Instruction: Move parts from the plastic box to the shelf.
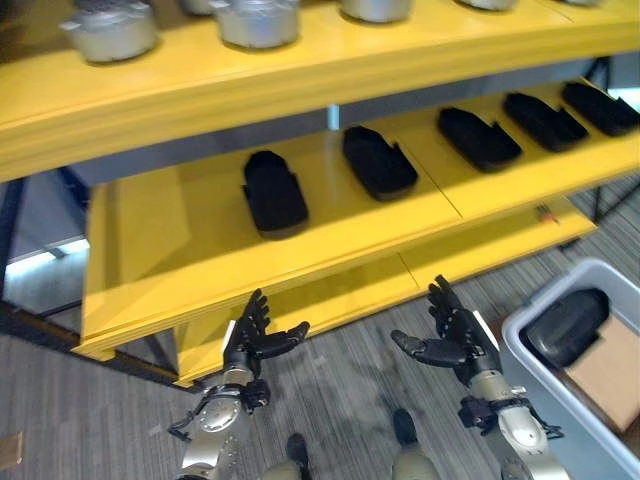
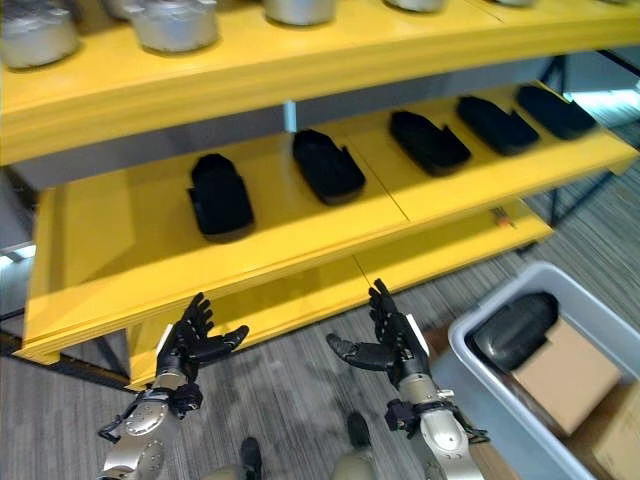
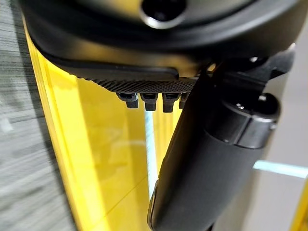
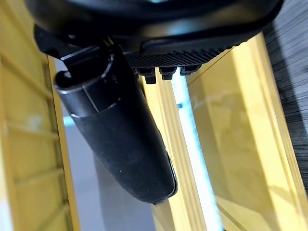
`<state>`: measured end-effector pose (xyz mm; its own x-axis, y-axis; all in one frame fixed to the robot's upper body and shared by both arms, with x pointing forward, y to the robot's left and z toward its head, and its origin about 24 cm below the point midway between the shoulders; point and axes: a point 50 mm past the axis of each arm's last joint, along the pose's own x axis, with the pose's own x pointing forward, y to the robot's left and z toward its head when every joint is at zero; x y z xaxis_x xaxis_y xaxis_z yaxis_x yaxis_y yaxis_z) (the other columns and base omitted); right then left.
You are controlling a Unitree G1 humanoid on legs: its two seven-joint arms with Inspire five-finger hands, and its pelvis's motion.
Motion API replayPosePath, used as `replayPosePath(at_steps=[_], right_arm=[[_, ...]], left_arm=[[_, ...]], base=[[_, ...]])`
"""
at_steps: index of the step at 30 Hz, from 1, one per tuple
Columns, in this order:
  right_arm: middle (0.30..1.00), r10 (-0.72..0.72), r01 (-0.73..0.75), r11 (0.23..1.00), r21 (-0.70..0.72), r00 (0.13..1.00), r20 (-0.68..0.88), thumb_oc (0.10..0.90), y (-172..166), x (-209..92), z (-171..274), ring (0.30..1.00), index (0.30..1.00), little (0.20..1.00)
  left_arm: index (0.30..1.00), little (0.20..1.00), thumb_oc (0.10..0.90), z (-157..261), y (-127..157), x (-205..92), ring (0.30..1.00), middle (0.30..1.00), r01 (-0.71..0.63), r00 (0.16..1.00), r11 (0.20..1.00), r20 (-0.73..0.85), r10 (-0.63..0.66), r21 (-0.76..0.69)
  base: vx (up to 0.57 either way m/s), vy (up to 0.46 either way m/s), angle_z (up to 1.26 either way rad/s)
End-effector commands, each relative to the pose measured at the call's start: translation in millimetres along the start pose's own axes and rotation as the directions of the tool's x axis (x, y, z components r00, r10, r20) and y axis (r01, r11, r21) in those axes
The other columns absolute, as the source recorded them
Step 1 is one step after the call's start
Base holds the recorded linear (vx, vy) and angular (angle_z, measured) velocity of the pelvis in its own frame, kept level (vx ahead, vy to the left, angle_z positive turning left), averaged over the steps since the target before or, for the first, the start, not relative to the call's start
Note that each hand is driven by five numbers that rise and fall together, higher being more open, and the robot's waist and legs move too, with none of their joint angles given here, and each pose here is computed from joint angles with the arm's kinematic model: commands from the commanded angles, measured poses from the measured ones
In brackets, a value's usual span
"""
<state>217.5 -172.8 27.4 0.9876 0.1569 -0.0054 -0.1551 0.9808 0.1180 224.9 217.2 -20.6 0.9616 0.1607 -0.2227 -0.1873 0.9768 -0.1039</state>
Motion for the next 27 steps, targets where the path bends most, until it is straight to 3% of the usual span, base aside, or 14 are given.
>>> replayPosePath(at_steps=[1, 5, 11, 27], right_arm=[[1.000, 0.068, -0.066, 0.998, -0.015, 0.973, 0.222, 0.900, 5, 7, 42, 1.000, 1.000, 1.000], [1.000, 0.154, -0.144, 0.988, -0.062, 0.969, 0.195, 0.900, 17, 16, 41, 1.000, 1.000, 1.000], [1.000, 0.173, -0.161, 0.984, -0.073, 0.962, 0.211, 0.900, 18, 17, 47, 1.000, 1.000, 1.000], [1.000, 0.117, -0.099, 0.991, -0.089, 0.963, 0.243, 0.900, 0, 2, 55, 1.000, 1.000, 1.000]], left_arm=[[1.000, 1.000, 0.900, 49, 2, 5, 1.000, 1.000, 0.021, 0.970, 1.000, 0.242, -0.022, 0.009], [1.000, 1.000, 0.900, 51, 4, -2, 1.000, 1.000, 0.041, 0.969, 0.999, 0.245, -0.032, -0.032], [1.000, 1.000, 0.900, 39, 16, -8, 1.000, 1.000, 0.001, 0.980, 0.999, 0.198, 0.007, -0.038], [1.000, 1.000, 0.900, 19, 10, -17, 1.000, 1.000, 0.033, 0.992, 0.996, 0.127, -0.022, -0.086]], base=[[-0.11, 0.137, -1.59], [-0.14, 0.026, -1.22], [-0.04, -0.134, -0.77], [0.05, -0.150, -0.15]])
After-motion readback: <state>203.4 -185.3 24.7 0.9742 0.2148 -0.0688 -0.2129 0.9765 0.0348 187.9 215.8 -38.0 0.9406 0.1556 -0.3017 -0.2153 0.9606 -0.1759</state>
